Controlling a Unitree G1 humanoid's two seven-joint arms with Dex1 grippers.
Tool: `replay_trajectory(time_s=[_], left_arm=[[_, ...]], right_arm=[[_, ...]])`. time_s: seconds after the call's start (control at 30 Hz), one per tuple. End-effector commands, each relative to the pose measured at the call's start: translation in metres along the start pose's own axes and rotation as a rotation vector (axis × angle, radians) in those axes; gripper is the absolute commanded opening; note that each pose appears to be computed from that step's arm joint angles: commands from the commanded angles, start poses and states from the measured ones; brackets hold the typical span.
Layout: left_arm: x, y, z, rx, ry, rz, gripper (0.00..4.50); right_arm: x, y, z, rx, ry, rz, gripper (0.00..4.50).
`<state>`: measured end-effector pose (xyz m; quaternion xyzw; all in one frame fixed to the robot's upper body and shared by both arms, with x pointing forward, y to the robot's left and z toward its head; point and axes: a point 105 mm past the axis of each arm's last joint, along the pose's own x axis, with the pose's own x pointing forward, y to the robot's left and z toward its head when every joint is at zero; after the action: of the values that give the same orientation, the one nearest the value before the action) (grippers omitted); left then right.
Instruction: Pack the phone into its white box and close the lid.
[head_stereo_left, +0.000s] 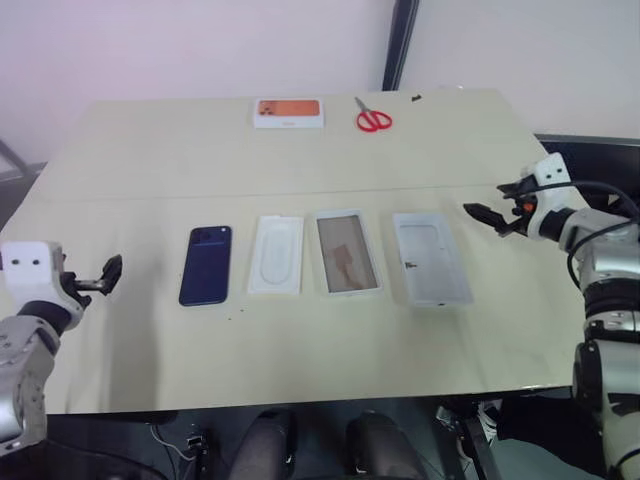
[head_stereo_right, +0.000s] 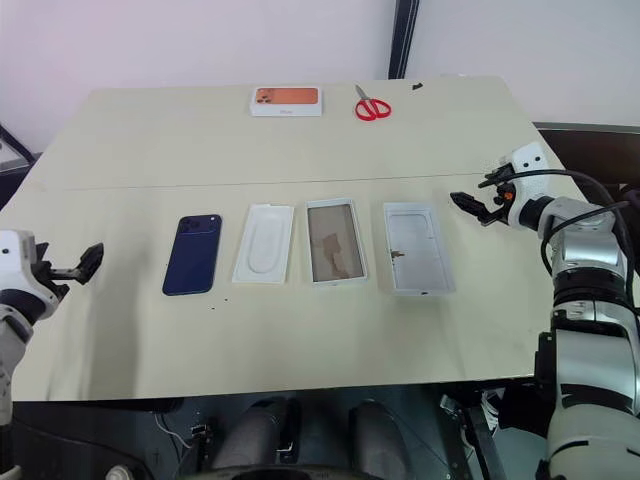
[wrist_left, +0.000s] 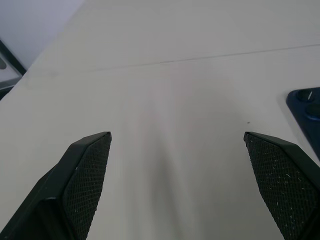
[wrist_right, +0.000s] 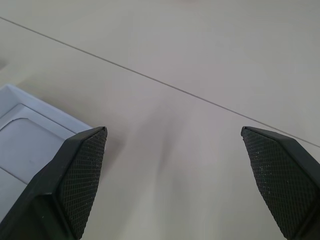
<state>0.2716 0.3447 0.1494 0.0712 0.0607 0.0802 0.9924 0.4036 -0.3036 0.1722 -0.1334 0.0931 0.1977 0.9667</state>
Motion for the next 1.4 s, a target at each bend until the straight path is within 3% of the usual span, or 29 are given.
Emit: replay_trajectory(time_s=[0.03, 0.27, 0.5, 0.67, 0.8, 0.93, 1.0, 1.1, 1.4], left_arm=[[-0.003, -0.001, 0.012, 0.022, -0.047, 0.006, 4.47], [0.001, -0.004, 0.018, 0.020, -0.061, -0.010, 4.47], [0.012, -0.034, 0.031, -0.030, -0.100, -0.102, 4.47], [0.022, -0.076, 0.044, -0.057, -0.094, -0.281, 4.47], [0.027, -0.129, 0.060, -0.121, -0.066, -0.510, 4.47], [0.024, -0.161, 0.055, -0.135, 0.053, -0.642, 4.47], [0.026, -0.179, 0.051, -0.187, 0.148, -0.685, 4.47], [0.031, -0.186, 0.049, -0.232, 0.246, -0.680, 4.47], [0.031, -0.201, 0.029, -0.263, 0.497, -0.632, 4.47]], right_arm=[[0.002, 0.000, 0.020, -0.040, -0.055, 0.005, 4.50], [0.006, 0.006, 0.023, -0.047, -0.069, 0.026, 4.50], [0.009, 0.028, 0.027, -0.088, -0.087, 0.090, 4.50], [0.003, 0.045, 0.033, -0.098, -0.109, 0.113, 4.50], [-0.002, 0.079, 0.033, -0.152, -0.105, 0.200, 4.50], [-0.007, 0.118, 0.042, -0.214, -0.116, 0.315, 4.50], [-0.017, 0.151, 0.049, -0.257, -0.131, 0.464, 4.50], [-0.025, 0.184, 0.053, -0.278, -0.140, 0.593, 4.50], [-0.022, 0.208, 0.057, -0.295, -0.160, 0.664, 4.50]])
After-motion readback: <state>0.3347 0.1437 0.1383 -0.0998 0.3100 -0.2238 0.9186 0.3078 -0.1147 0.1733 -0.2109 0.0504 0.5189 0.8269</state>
